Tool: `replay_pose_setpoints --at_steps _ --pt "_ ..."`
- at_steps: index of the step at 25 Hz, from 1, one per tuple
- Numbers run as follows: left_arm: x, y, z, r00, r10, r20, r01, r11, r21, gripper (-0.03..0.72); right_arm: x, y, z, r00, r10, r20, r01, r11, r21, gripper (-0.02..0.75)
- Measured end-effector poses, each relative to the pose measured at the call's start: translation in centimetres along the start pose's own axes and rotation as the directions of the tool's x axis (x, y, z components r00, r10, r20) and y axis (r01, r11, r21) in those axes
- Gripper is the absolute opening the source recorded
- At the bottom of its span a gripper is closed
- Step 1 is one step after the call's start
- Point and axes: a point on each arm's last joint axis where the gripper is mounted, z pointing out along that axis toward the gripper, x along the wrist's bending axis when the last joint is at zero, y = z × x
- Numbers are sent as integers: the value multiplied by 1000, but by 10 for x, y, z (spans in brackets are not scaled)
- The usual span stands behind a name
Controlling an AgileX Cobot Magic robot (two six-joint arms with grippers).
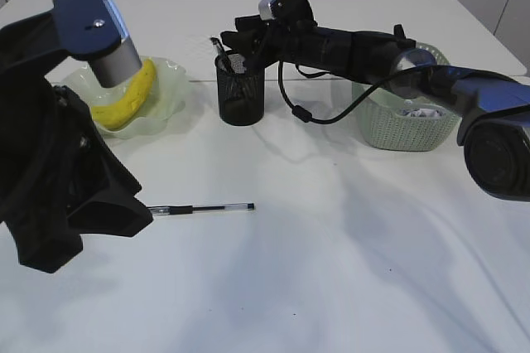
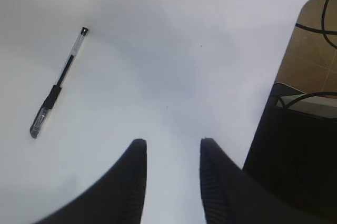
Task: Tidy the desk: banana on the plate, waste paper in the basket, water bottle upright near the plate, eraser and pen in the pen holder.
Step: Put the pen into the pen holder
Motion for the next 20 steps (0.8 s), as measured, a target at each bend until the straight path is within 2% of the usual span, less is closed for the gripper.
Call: replay_pose_setpoints --at_steps 12,17,20 --pt "0 0 0 1000 0 0 0 1000 0 245 -3 1 -1 999 24 22 -24 1000 8 345" --pt "0 0 0 1000 0 0 0 1000 0 245 -19 32 -10 988 138 68 -136 990 -26 345" --pt "0 0 0 1000 0 0 0 1000 0 245 -28 60 -19 983 165 83 -165 986 1 345"
